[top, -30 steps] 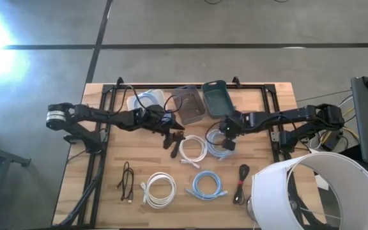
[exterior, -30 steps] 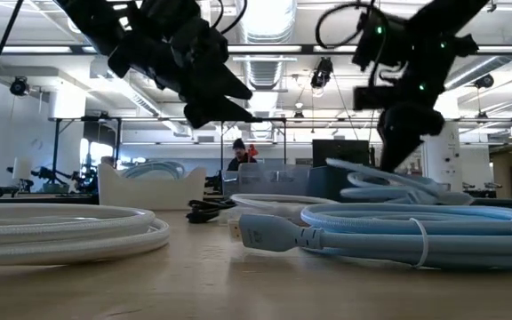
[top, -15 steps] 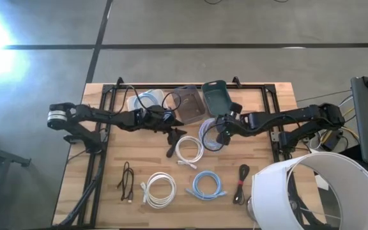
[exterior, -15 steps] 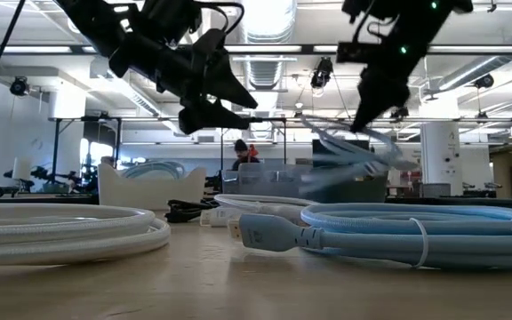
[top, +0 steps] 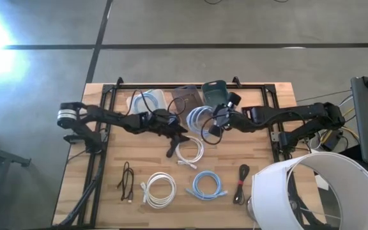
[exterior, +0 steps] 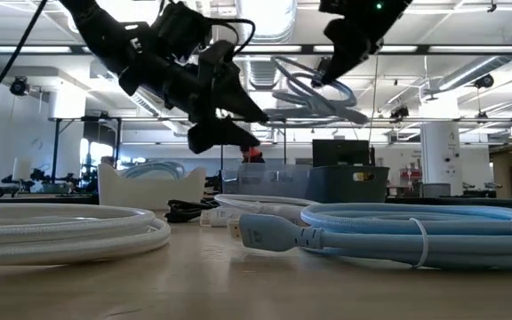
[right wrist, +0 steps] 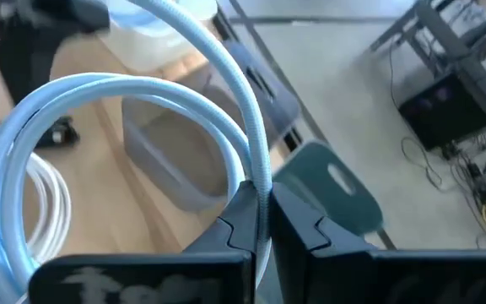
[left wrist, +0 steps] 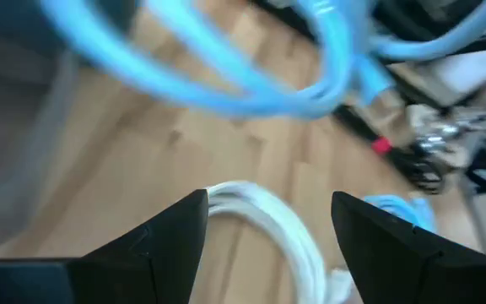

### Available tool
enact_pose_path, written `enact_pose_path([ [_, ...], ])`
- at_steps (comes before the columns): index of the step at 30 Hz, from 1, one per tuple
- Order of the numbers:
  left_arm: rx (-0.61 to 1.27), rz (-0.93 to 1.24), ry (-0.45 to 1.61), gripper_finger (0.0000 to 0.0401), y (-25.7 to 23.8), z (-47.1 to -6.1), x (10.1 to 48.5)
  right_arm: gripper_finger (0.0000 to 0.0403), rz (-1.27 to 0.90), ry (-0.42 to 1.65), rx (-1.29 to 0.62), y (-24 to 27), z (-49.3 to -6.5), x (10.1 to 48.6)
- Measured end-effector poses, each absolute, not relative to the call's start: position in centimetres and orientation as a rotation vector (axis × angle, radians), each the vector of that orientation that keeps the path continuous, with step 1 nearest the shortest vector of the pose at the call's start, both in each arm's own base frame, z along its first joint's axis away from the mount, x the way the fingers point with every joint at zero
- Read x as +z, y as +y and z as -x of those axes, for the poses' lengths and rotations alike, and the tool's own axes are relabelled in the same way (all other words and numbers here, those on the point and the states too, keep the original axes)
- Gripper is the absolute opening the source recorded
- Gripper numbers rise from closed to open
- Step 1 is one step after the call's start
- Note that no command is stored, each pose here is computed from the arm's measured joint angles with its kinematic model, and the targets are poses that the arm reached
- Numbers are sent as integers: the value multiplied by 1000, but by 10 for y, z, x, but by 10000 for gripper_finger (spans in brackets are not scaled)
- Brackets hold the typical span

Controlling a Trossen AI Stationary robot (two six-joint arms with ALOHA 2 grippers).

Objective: Pick & Place USB Port
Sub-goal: Put the top blue USB cable into the white bin

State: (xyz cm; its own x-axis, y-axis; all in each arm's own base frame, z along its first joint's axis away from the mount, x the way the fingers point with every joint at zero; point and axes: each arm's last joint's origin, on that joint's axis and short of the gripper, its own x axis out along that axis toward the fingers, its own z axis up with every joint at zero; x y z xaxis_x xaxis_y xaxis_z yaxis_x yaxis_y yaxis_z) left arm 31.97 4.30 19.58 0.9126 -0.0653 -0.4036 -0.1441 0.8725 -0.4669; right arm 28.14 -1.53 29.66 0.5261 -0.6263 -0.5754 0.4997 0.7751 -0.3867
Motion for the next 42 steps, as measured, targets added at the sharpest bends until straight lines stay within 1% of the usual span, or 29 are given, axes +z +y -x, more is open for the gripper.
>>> enact_pose_path([
  [4, -14, 474, 345, 257, 42, -325, 200, 13, 172, 716, -651, -15, -286, 291],
  [8, -26, 451, 281, 257, 43, -327, 206, 13, 138, 705, -598, -13, -287, 282],
  [13, -31, 444, 233, 257, 43, -328, 211, 13, 122, 709, -605, -13, -286, 271],
  [19, -35, 439, 207, 257, 43, -328, 213, 13, 76, 703, -626, -14, -284, 262],
  [28, -51, 424, 190, 257, 41, -329, 215, 13, 70, 692, -627, -14, -285, 262],
  [33, -88, 364, 189, 257, 34, -330, 215, 13, 73, 689, -624, -14, -285, 263],
  [39, 47, 380, 164, 256, 37, -330, 216, 13, 54, 647, -619, -14, -288, 265],
  [42, 75, 384, 159, 241, 38, -330, 216, 13, 43, 646, -595, -13, -288, 266],
])
